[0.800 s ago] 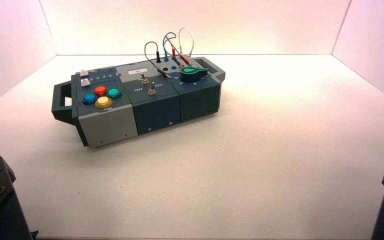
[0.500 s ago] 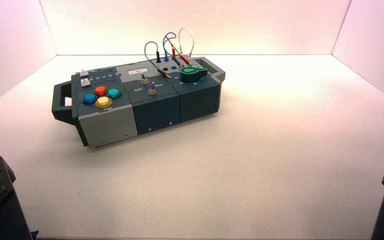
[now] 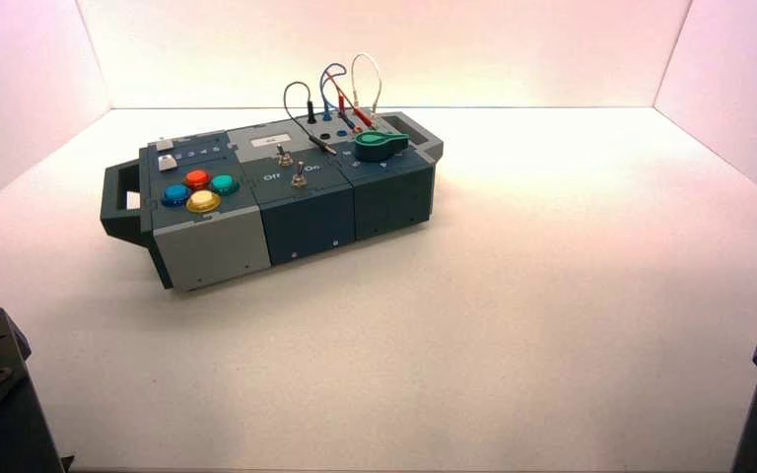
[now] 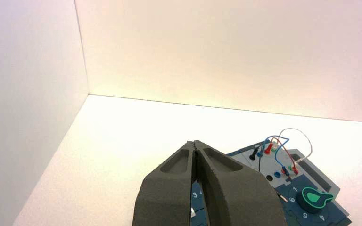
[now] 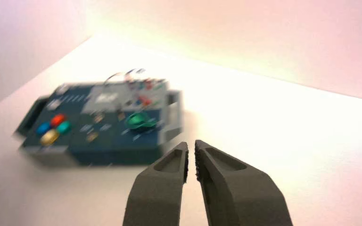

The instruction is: Insert the blue wire.

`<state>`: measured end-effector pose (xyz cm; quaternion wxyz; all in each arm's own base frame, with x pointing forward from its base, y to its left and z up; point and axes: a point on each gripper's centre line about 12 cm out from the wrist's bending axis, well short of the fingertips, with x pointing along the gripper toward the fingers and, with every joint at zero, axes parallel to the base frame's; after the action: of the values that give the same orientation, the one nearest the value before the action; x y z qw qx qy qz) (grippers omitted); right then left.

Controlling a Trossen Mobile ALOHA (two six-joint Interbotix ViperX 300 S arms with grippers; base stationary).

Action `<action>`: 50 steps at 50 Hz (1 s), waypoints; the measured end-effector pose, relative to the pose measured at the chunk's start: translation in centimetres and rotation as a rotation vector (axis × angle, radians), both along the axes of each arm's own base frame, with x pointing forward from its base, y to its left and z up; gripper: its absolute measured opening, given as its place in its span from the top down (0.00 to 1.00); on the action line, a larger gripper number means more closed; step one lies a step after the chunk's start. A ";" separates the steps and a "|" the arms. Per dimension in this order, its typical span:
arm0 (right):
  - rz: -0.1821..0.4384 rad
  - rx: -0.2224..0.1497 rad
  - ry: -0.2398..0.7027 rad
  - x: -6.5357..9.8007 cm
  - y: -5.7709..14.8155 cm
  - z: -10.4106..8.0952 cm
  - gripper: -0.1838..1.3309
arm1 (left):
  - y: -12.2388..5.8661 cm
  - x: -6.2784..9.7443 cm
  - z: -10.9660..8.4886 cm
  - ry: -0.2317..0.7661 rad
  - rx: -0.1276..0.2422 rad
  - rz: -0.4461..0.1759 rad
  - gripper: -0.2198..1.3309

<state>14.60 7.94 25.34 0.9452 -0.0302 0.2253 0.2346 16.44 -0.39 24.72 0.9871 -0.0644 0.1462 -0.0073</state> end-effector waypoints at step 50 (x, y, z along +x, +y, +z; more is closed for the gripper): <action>0.377 -0.399 0.349 9.9 18.2 -6.3 0.34 | 0.0 -0.1 0.0 0.001 0.000 -0.001 0.96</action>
<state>24.51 26.18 19.05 0.8078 -0.2153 0.4158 0.3582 16.34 -0.41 24.74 0.9870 -0.0644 0.1469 -0.0078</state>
